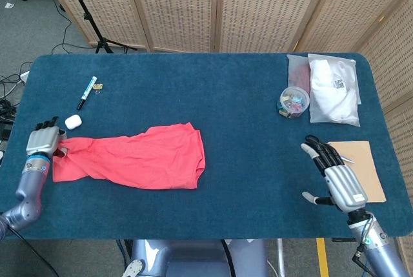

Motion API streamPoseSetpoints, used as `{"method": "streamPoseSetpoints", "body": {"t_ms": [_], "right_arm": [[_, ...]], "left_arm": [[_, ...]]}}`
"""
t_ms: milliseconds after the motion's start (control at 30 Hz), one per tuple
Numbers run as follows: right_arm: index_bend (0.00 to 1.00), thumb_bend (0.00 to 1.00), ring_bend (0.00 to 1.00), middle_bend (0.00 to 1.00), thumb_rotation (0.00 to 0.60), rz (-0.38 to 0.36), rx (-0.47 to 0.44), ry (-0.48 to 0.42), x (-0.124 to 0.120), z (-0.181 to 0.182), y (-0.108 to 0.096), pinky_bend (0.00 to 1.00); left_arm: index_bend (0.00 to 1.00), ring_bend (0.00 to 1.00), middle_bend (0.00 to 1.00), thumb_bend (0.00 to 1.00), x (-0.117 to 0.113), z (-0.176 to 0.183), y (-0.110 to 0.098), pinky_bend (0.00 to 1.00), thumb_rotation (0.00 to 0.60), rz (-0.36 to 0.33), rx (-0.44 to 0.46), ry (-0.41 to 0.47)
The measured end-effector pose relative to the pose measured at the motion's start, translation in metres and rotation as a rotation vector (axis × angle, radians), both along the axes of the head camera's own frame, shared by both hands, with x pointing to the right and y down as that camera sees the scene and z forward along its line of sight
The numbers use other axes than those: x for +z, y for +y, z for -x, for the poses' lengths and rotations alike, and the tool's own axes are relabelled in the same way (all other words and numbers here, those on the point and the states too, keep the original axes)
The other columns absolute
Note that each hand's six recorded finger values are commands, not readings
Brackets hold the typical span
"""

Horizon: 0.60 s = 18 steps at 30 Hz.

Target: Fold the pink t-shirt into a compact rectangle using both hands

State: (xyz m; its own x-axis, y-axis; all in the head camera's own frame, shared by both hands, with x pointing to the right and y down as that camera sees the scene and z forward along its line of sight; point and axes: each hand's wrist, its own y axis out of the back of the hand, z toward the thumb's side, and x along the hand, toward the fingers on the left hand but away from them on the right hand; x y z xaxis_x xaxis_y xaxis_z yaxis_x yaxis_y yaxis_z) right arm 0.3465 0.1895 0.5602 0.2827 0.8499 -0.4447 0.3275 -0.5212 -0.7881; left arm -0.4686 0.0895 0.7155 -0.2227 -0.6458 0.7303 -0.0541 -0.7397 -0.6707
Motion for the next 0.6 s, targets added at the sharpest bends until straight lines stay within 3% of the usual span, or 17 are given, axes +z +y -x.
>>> {"method": "streamPoseSetpoints", "body": {"t_ms": [367,600], "right_arm": [[0.00,0.00,0.00,0.00,0.600,-0.005,0.004,-0.014,-0.004,-0.001,-0.001,0.00],[0.00,0.00,0.00,0.00,0.600,-0.007,0.011,-0.025,-0.007,-0.003,-0.002,0.00]], "left_arm": [[0.82,0.00,0.00,0.43,-0.042,-0.077,-0.017,0.00,0.600,-0.142,0.085,0.239],[0.82,0.00,0.00,0.43,-0.049,-0.119,-0.030,0.00,0.600,-0.165,0.147,0.270]]}}
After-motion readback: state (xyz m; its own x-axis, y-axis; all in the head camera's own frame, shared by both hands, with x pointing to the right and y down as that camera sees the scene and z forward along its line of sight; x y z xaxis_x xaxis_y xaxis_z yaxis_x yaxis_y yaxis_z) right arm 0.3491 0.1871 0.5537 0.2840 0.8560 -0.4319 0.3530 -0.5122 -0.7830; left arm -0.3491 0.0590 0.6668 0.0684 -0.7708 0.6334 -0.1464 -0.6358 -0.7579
